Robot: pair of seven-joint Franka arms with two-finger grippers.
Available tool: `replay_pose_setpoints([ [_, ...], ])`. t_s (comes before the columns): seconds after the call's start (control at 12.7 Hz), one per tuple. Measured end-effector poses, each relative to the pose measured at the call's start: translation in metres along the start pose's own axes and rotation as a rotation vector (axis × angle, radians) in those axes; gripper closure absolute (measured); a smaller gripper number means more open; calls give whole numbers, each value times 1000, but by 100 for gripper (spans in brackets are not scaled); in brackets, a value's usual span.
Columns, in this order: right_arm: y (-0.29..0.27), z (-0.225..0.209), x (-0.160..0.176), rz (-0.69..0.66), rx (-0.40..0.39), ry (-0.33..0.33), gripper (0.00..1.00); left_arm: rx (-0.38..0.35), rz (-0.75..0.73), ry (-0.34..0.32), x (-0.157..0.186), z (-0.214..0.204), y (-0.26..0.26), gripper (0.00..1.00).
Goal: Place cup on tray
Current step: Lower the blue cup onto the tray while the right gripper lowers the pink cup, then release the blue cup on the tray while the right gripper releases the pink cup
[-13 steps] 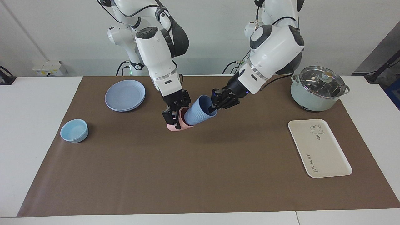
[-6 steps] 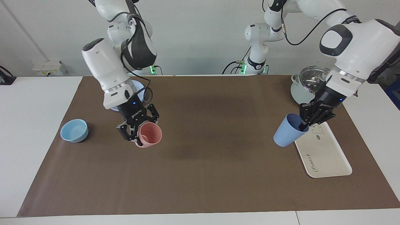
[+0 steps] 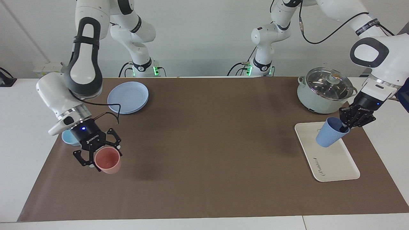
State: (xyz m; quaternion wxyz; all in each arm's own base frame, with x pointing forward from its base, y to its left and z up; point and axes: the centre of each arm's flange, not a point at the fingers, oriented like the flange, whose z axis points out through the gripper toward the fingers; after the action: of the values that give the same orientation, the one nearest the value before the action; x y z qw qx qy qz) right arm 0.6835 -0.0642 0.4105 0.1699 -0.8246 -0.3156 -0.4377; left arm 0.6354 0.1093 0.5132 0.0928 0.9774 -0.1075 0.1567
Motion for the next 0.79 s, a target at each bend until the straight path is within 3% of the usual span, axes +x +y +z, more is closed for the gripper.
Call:
replay_pose_setpoints([
  [0.31, 39, 1, -86, 52, 80, 128, 17, 44, 30, 4, -32, 37, -28, 93],
  [0.55, 39, 20, -118, 83, 114, 167, 17, 88, 55, -15, -41, 60, -38, 93],
  [0.79, 30, 31, -140, 78, 125, 164, 17, 124, 91, -53, -51, 94, -59, 93],
])
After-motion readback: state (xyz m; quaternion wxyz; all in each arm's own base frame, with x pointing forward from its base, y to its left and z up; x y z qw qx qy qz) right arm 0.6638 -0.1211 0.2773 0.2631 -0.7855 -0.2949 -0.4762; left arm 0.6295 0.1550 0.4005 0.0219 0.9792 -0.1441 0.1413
